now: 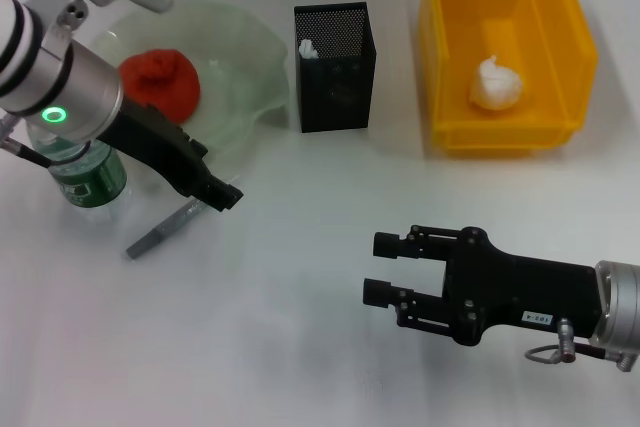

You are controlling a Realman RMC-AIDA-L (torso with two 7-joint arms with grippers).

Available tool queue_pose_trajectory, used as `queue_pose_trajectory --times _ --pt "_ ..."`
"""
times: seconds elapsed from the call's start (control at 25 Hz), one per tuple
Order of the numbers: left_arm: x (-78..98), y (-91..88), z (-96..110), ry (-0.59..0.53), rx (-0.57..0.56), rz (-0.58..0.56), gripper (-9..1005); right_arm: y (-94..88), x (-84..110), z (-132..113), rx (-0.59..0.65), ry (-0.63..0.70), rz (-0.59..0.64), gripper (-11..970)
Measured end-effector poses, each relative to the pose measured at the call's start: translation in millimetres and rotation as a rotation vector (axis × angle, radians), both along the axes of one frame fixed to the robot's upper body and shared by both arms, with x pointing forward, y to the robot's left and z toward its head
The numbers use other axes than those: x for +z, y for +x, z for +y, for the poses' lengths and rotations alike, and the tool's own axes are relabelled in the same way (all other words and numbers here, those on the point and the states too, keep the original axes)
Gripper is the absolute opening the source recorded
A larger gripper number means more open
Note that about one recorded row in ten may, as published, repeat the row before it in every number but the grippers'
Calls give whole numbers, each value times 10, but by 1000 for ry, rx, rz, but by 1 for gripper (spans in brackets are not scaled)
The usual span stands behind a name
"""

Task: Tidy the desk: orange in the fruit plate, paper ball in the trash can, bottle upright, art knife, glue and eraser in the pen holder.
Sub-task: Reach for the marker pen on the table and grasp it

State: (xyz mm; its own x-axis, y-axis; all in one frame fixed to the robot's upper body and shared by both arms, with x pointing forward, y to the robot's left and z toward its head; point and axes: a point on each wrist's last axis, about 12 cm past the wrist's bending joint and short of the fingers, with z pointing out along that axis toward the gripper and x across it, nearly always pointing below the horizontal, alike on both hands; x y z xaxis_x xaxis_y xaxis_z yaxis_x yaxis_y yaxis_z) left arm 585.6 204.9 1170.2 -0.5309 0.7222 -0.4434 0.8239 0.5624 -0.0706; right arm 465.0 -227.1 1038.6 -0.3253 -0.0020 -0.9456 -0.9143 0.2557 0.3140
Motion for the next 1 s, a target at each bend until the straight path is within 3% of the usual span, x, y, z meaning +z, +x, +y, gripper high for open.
queue_pose_trajectory --times 0.48,1.0 --pt "-321 104 -23 16 49 45 729 13 -3 17 2 1 -7 564" --pt "-491 121 13 54 68 50 702 38 4 45 10 4 -6 564"
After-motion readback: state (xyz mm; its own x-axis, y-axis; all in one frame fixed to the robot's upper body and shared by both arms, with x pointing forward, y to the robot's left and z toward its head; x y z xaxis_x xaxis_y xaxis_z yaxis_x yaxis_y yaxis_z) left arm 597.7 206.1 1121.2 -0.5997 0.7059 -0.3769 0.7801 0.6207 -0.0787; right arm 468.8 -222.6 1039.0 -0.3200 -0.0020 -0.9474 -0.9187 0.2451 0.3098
